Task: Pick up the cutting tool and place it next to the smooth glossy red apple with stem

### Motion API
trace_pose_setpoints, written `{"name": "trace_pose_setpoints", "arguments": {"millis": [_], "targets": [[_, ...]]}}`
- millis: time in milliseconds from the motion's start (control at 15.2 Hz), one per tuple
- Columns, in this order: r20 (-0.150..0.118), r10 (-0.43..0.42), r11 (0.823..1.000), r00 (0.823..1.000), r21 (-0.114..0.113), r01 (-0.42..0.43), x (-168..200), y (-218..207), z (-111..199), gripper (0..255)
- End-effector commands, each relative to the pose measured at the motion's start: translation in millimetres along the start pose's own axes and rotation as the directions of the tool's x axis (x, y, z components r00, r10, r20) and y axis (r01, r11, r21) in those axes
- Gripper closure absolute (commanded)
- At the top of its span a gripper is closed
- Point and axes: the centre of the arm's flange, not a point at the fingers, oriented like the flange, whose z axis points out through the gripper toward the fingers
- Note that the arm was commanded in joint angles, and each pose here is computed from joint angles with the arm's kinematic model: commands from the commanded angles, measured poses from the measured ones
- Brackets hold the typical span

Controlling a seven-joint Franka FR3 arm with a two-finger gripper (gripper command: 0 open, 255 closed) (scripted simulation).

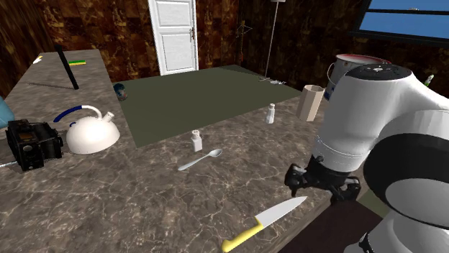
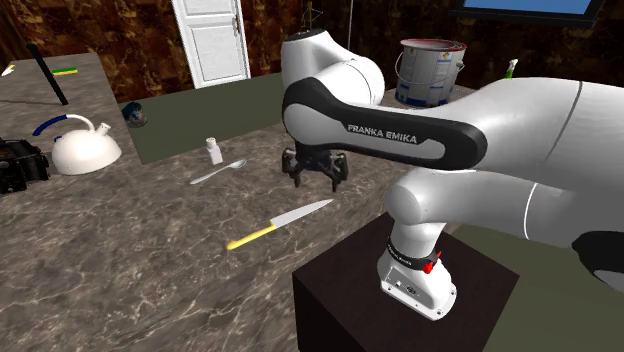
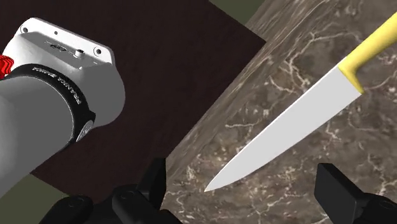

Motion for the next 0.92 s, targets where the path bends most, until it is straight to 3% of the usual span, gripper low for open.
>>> {"name": "trace_pose_setpoints", "arguments": {"millis": [0,132,330,660,858], "targets": [[-0.01,0.1,0.995,0.995,0.007,-0.1,-18.3,-18.0,11.7,0],[-0.023,0.192,0.981,0.981,0.014,-0.191,-35.2,-36.1,23.3,0],[-0.039,0.325,0.946,0.945,0.027,-0.324,-56.9,-66.1,40.8,0],[-0.062,0.521,0.854,0.851,0.051,-0.518,-81.2,-118.3,68.5,0],[-0.062,0.521,0.854,0.851,0.051,-0.518,-80.0,-118.5,84.3,0]]}}
